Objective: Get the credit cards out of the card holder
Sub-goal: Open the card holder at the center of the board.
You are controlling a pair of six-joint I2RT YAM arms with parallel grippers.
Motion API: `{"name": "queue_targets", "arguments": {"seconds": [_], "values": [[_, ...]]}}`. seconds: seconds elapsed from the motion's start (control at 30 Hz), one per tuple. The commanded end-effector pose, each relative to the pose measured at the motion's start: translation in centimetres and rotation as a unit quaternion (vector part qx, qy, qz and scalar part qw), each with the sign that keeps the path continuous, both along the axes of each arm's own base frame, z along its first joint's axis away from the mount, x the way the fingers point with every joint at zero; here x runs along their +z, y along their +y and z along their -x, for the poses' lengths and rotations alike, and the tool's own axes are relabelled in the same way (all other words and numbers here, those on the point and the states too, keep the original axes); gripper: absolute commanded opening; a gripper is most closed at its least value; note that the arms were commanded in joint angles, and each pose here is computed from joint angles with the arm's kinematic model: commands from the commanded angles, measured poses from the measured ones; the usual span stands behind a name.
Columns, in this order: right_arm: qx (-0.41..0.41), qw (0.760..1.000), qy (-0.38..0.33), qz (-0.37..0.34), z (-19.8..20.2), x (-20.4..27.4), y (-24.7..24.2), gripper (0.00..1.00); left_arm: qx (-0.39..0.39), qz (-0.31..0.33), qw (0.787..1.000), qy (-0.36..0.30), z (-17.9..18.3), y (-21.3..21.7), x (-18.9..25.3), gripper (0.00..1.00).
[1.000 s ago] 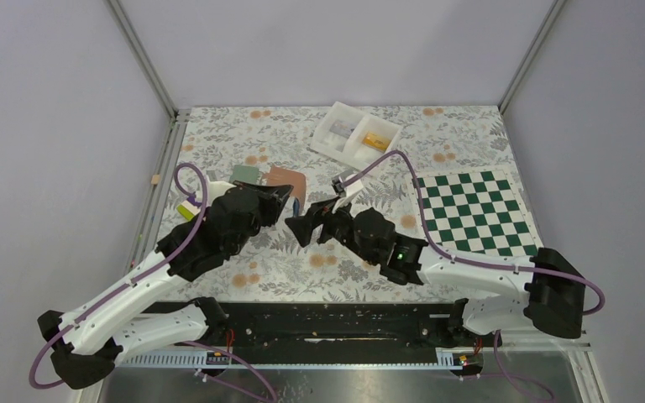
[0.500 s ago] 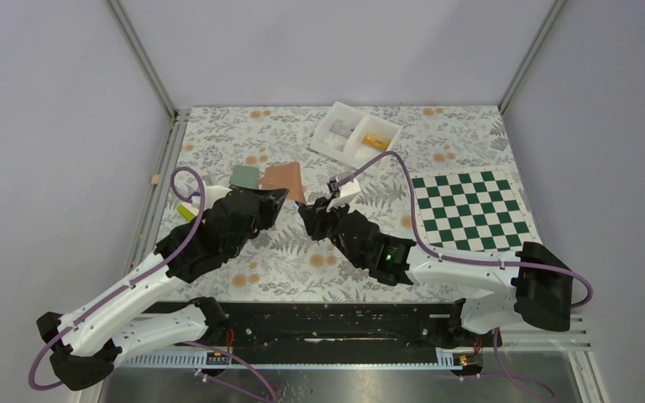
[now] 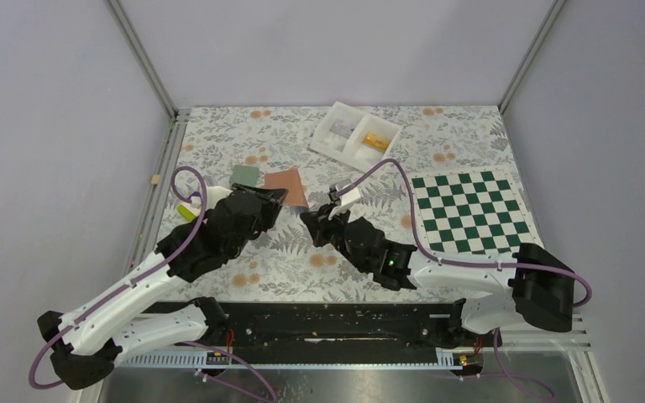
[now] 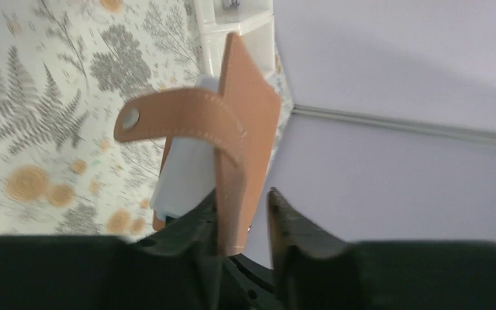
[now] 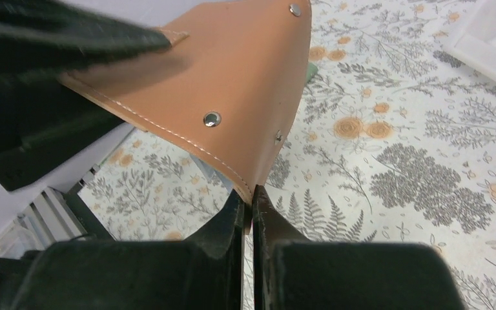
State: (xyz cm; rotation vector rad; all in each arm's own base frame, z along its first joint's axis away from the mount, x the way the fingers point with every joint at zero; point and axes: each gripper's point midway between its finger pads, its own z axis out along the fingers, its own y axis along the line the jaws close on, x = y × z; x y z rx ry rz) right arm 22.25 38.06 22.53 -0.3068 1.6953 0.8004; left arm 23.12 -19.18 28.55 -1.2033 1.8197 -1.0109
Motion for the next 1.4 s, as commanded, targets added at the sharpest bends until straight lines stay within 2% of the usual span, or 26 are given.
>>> {"name": "queue_targets", "arguments": {"seconds": [0.0,0.13,0.23,0.33,0.47,0.6,0.67,0.73,0.77,0.9,0.97,1.07,1.2,1.37], "values": [[0.011,0.999,-0.019,-0.037,0.5,2.0,-1.2,0.00,-0.007,-0.044,0.997,-0.070,-0.8,0.7,2.9,0.38],[0.070,0.995,0.035,-0.058,2.2,1.5,-2.1,0.00,-0.070,-0.139,0.978,-0.140,-0.5,0.6,2.8,0.63],[0.133,0.985,0.083,-0.073,3.7,1.9,-3.0,0.00,-0.147,-0.238,0.939,-0.198,0.3,0.4,2.6,0.77],[0.171,0.974,0.130,-0.072,4.8,2.4,-4.4,0.00,-0.230,-0.317,0.879,-0.271,2.0,0.2,3.0,0.79],[0.181,0.969,0.143,-0.086,5.4,4.4,-6.7,0.00,-0.256,-0.371,0.830,-0.327,3.9,2.2,3.7,0.81],[0.180,0.963,0.164,-0.117,5.5,6.4,-8.3,0.00,-0.337,-0.391,0.767,-0.382,6.2,1.0,3.6,0.85],[0.193,0.957,0.174,-0.131,5.7,7.3,-8.6,0.00,-0.363,-0.403,0.745,-0.388,6.6,0.5,2.9,0.85],[0.211,0.948,0.191,-0.143,6.1,7.9,-8.9,0.00,-0.361,-0.420,0.741,-0.380,6.0,0.5,2.1,0.88],[0.220,0.942,0.203,-0.149,6.2,8.1,-9.0,0.00,-0.365,-0.432,0.729,-0.386,5.8,0.4,1.6,0.89],[0.255,0.922,0.247,-0.155,7.3,8.5,-9.6,0.00,-0.378,-0.478,0.666,-0.429,5.5,-0.2,0.2,0.90],[0.262,0.910,0.282,-0.153,7.6,8.1,-10.1,0.00,-0.389,-0.501,0.620,-0.462,5.7,-0.6,0.0,0.91],[0.274,0.888,0.331,-0.164,8.0,7.6,-10.4,0.00,-0.400,-0.545,0.564,-0.474,5.1,-0.8,-1.4,0.92],[0.286,0.873,0.352,-0.179,8.4,7.6,-10.4,0.00,-0.382,-0.602,0.492,-0.499,3.7,-1.2,-2.0,0.93],[0.300,0.862,0.361,-0.192,8.9,7.8,-10.3,0.00,-0.354,-0.618,0.440,-0.547,2.8,-2.9,-0.6,0.95]]}}
